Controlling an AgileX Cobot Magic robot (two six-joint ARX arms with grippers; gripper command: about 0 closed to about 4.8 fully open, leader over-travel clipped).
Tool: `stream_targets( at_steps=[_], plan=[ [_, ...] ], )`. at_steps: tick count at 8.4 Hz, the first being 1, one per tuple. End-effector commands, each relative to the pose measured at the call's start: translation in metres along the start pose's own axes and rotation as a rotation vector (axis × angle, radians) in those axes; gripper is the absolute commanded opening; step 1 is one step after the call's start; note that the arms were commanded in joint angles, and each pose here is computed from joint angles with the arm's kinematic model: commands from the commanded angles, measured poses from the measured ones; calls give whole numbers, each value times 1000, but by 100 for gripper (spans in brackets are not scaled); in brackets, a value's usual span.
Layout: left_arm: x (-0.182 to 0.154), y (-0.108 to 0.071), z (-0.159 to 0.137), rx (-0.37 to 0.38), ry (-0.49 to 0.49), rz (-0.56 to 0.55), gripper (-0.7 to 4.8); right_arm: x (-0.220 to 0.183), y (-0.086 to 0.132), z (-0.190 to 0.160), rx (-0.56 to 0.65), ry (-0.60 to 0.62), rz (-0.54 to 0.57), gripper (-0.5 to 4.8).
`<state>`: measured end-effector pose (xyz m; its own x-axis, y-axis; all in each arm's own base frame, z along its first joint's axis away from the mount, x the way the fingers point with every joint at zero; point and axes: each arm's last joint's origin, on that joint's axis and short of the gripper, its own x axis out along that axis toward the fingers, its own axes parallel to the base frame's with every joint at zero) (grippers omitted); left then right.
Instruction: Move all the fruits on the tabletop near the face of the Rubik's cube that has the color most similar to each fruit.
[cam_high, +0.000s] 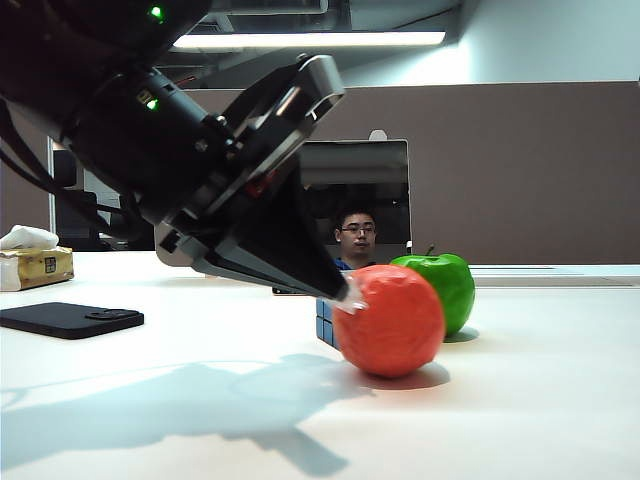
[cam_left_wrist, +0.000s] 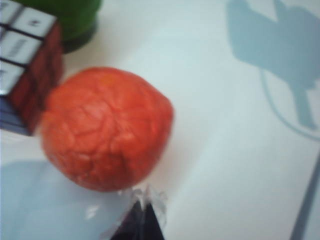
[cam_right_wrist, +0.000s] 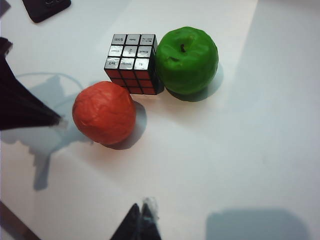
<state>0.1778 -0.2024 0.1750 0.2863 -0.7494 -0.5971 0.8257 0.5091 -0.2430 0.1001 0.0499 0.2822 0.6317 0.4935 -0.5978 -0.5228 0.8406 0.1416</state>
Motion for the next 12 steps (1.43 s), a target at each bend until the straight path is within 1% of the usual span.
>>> stream_targets(
  at_steps=[1, 3, 4, 5, 8, 9, 12],
  plan=[
    [25, -9, -1, -9, -55, -6, -5, -14, 3, -5, 13, -41, 1, -1],
    [29, -5, -1, -9, -79, 57, -5, -16, 3, -6, 15, -52, 5, -1],
    [38, -5, -5, -64, -64, -5, -5, -26, 5, -11, 12, -78, 4, -1],
    [38, -9, -5, -70, -52, -96, -5, -26, 5, -11, 12, -78, 3, -1],
    [30, -12, 2, -53, -88, -87, -5, -26, 5, -11, 12, -78, 3, -1],
    [17, -14, 10, -31, -139, -33, -5, -26, 5, -11, 11, -80, 1, -1],
    [-9, -15, 18, 13, -170, 101, -5, -26, 5, -11, 12, -80, -7, -1]
  ],
)
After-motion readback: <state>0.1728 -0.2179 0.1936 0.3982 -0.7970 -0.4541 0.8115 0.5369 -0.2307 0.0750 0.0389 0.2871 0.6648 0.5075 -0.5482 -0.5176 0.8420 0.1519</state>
